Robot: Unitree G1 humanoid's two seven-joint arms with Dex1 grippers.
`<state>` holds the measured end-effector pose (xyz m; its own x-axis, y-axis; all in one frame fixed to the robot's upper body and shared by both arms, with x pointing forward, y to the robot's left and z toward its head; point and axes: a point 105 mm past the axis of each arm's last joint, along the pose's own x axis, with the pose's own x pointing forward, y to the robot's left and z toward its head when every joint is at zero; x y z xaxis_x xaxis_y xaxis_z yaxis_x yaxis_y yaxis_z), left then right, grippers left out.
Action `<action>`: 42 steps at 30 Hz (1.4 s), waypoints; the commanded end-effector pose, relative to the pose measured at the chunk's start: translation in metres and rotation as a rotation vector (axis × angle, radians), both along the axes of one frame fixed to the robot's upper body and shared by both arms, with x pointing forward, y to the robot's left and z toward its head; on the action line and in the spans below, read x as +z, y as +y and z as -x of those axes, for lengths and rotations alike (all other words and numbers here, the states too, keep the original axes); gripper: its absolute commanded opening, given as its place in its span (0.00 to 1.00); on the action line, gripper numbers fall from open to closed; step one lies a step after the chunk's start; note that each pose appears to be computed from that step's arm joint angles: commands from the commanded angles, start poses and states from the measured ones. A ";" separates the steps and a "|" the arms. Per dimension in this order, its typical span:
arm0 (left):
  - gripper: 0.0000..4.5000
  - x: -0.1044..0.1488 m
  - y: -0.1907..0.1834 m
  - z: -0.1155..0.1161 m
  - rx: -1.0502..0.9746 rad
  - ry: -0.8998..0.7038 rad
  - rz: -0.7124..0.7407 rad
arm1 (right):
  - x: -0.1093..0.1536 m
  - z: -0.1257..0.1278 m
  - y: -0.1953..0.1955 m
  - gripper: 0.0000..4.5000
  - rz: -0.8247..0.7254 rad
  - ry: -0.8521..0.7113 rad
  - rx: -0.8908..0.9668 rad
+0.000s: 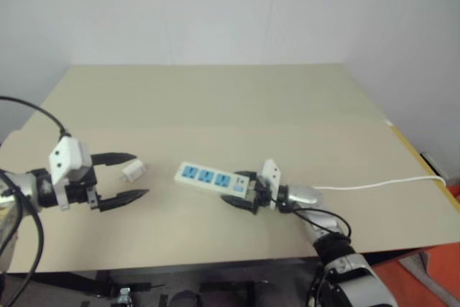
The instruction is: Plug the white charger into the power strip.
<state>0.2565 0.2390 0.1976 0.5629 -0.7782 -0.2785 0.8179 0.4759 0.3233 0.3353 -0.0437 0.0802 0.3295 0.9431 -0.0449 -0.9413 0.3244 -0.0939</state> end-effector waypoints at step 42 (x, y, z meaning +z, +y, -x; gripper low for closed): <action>1.00 0.066 -0.008 -0.080 0.164 -0.012 -0.089 | 0.015 0.020 -0.007 0.76 0.016 -0.134 0.362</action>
<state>0.3347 0.2307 0.2498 0.6544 -0.6806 -0.3296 0.7536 0.5506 0.3591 0.3167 -0.0580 0.0856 0.0240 0.9981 -0.0571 -0.9799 0.0122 -0.1991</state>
